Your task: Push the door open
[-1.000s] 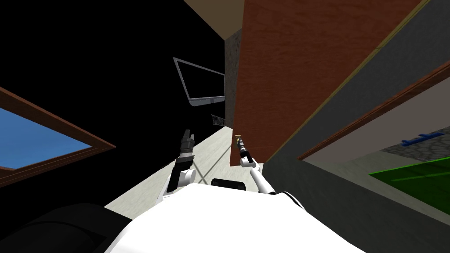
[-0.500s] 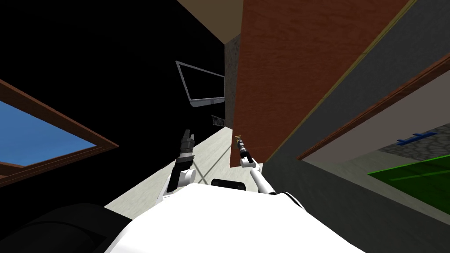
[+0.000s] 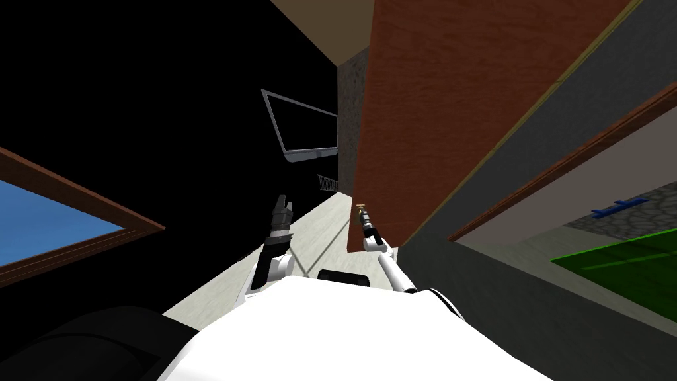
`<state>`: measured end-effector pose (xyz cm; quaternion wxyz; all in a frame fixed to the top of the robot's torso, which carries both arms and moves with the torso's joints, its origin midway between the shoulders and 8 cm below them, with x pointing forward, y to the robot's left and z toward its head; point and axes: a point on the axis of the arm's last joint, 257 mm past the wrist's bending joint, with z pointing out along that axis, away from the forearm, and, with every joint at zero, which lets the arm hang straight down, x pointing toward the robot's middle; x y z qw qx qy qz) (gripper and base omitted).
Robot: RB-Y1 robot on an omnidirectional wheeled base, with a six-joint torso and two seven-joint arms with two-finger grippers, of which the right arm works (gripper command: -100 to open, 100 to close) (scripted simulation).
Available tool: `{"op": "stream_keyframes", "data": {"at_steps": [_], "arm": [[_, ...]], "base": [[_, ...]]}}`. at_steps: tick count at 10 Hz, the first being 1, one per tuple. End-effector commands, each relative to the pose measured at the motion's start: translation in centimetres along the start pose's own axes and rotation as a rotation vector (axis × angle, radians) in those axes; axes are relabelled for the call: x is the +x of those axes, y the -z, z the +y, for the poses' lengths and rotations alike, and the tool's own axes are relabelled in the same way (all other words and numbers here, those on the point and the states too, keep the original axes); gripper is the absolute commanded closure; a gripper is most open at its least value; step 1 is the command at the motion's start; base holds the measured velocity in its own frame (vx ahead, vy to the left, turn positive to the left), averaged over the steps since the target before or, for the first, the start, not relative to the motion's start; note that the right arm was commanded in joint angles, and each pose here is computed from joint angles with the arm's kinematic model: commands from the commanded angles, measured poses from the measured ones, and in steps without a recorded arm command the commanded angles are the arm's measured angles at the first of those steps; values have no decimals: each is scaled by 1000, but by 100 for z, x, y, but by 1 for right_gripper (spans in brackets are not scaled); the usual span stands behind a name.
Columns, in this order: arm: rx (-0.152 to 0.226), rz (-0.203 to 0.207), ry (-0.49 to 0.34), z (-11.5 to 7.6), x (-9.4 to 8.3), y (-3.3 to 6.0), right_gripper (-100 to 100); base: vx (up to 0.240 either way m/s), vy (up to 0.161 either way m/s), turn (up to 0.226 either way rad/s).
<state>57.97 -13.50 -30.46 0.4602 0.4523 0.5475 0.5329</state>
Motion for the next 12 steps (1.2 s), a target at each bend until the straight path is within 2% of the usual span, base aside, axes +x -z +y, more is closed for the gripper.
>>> {"op": "stream_keyframes", "data": {"at_steps": [1, 5, 7, 8, 9, 12], "arm": [[-8, -23, 5, 51, -142, -5, 100], [-8, -74, -8, 68, -377, -17, 100], [-8, -92, -19, 74, -439, -21, 100], [-5, -84, -14, 62, -406, -13, 100], [-8, -107, -11, 80, -548, -9, 100], [-8, -139, -8, 77, -733, 15, 100]], "base": [[169, 138, -50], [195, 161, -85], [157, 118, -66], [66, 47, -24], [122, 72, -39], [173, 115, -66]]}}
